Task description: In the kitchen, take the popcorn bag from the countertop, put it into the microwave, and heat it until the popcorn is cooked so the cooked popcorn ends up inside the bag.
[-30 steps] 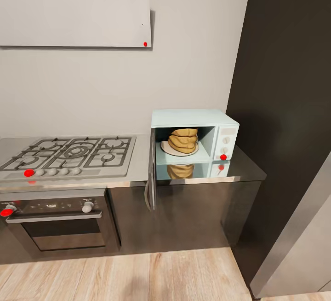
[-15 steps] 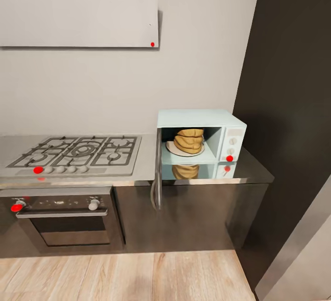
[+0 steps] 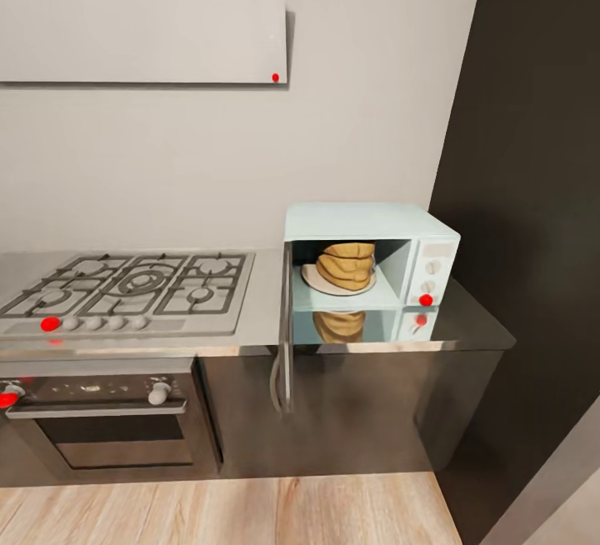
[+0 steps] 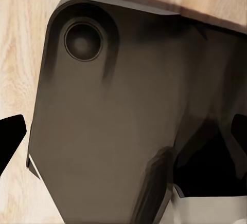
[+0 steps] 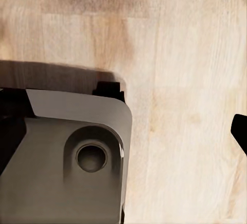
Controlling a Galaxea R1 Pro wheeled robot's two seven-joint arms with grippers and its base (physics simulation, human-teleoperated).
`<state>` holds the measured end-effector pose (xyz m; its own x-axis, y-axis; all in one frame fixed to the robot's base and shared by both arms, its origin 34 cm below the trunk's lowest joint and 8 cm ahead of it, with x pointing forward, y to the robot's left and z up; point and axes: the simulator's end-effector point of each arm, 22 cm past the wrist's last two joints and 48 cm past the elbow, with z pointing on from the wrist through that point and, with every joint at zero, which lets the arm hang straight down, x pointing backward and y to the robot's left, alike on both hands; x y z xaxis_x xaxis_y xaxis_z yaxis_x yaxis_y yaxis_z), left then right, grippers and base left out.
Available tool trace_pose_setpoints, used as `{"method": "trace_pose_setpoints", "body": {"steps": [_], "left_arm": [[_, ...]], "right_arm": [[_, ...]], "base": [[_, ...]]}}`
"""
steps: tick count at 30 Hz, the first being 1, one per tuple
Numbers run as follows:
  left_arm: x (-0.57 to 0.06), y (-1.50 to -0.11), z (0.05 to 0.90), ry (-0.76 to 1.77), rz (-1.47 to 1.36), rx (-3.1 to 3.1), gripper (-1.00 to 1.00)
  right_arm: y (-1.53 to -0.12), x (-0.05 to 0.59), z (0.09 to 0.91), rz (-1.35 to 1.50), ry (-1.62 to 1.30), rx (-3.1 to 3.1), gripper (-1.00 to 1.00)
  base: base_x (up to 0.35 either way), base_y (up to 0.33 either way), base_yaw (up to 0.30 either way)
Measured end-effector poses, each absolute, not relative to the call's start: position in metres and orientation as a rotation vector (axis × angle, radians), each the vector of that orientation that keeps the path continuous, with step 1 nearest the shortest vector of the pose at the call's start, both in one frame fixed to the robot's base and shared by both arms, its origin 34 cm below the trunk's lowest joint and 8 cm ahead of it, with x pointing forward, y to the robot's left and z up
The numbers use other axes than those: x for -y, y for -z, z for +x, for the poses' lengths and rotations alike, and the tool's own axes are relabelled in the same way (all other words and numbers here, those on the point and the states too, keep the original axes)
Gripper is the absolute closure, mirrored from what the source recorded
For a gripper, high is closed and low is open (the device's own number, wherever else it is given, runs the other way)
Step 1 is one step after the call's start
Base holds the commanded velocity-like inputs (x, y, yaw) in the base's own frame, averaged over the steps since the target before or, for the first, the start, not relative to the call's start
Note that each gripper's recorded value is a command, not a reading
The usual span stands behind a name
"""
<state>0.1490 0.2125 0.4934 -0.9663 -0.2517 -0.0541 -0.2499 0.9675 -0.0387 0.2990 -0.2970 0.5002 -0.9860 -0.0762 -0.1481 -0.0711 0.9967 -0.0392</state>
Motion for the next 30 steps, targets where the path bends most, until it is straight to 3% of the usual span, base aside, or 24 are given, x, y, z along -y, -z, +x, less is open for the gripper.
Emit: {"method": "trace_pose_setpoints", "body": {"steps": [7,13,18,30], "left_arm": [[-0.217,-0.503,0.244,0.075,-0.357,-2.865,-1.0],[-0.231,-0.602,0.453,0.147,-0.299,-2.484,-1.0],[-0.221,-0.723,0.557,0.229,-0.247,-2.263,-1.0],[-0.207,-0.871,0.67,0.403,-0.261,-1.982,-1.0]], "right_arm": [[-0.501,0.298,0.301,-0.108,0.054,-2.983,-1.0],[-0.5,0.296,0.297,-0.11,0.049,-2.982,-1.0],[-0.5,0.296,0.295,-0.109,0.048,-2.983,-1.0],[-0.499,0.296,0.295,-0.109,0.049,-2.986,-1.0]], "base": [[0.001,0.0,0.0],[0.0,0.0,0.0],[0.0,0.0,0.0],[0.0,0.0,0.0]]}}
